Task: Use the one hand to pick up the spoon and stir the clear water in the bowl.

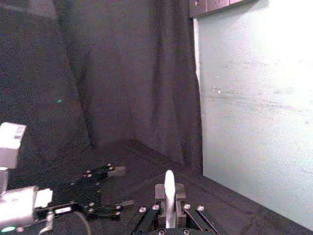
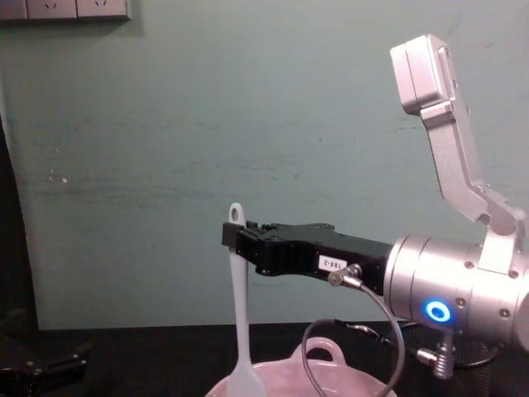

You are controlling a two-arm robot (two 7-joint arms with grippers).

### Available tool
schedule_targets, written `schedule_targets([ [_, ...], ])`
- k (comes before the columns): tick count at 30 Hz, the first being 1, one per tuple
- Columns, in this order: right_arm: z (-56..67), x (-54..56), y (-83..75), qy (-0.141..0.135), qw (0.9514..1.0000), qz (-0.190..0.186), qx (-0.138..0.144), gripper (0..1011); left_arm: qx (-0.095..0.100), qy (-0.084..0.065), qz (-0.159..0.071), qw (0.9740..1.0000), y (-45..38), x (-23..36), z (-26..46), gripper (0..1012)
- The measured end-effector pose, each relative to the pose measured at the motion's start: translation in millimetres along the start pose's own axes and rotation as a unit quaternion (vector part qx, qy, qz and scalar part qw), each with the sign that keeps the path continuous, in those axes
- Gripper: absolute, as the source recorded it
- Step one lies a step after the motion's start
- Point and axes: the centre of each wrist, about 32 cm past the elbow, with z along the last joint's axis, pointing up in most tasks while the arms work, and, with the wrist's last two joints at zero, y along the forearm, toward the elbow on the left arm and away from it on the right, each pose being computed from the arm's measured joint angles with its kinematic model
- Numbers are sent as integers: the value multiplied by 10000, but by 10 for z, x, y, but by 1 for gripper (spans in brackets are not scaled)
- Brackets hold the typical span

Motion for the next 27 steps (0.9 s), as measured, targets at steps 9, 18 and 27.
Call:
schedule_targets([
  [9, 18, 185, -16, -22, 9997, -231, -51, 112, 0, 0, 0, 10000, 0, 0, 0, 1011],
  [18, 37, 257, -206, -46, 9990, -455, -32, 112, 0, 0, 0, 10000, 0, 0, 0, 1011],
  [27, 21, 169, -429, -28, 9987, -500, -39, 112, 0, 0, 0, 10000, 0, 0, 0, 1011],
])
